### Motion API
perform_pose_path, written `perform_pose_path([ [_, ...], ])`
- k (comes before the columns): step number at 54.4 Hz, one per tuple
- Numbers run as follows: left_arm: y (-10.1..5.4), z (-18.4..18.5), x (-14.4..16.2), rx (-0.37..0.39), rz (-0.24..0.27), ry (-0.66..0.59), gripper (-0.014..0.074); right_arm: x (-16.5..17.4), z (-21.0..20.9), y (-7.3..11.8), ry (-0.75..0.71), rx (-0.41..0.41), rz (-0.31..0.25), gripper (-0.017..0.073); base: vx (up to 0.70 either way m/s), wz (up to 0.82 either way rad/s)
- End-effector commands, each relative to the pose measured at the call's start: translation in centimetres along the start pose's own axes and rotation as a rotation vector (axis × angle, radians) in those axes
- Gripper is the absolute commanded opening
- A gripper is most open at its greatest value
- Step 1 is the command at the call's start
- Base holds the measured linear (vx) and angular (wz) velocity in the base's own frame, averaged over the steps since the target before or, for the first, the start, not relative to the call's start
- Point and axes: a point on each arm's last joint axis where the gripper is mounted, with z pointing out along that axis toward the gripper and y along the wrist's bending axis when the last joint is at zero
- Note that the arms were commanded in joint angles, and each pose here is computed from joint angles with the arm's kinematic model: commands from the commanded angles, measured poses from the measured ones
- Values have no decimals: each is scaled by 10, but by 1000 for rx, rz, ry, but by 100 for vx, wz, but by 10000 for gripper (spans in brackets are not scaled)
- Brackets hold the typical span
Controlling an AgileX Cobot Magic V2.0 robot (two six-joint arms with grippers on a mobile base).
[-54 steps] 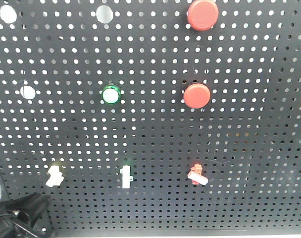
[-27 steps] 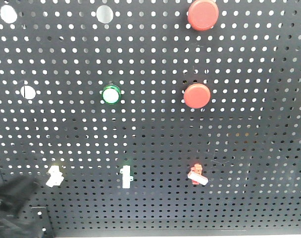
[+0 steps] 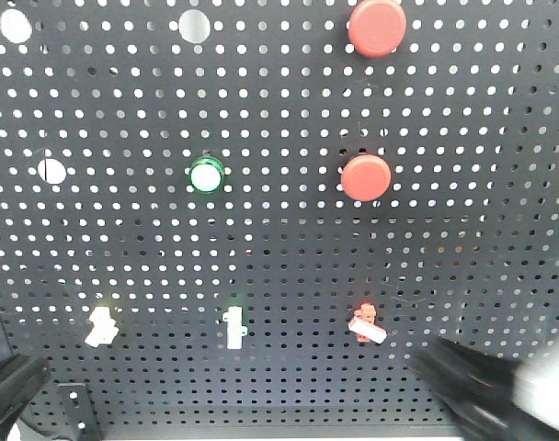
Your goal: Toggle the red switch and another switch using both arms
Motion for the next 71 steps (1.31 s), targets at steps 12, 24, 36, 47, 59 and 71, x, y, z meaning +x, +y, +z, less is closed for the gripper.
perform_pose_path([
  [12,-2,-1,-18,10,-11,-124,3,-27,35,-1,-126,-20,9,-6,0,0],
  [24,-2,-1,-18,10,-11,-124,3,-17,42,-2,-89,-22,30,-6,0,0],
  [36,-2,-1,-18,10,-11,-124,3,-14,43,-1,-72,-37,52,-6,0,0],
  [47,-2,-1,-18,10,-11,-124,3,-13,43,3,-56,-75,55,-6,0,0],
  [59,-2,-1,-18,10,-11,-124,3,-14,43,3,-72,-76,68,-6,0,0],
  [71,-2,-1,-18,10,-11,-124,3,-10,43,2,-26,-62,96,-6,0,0],
])
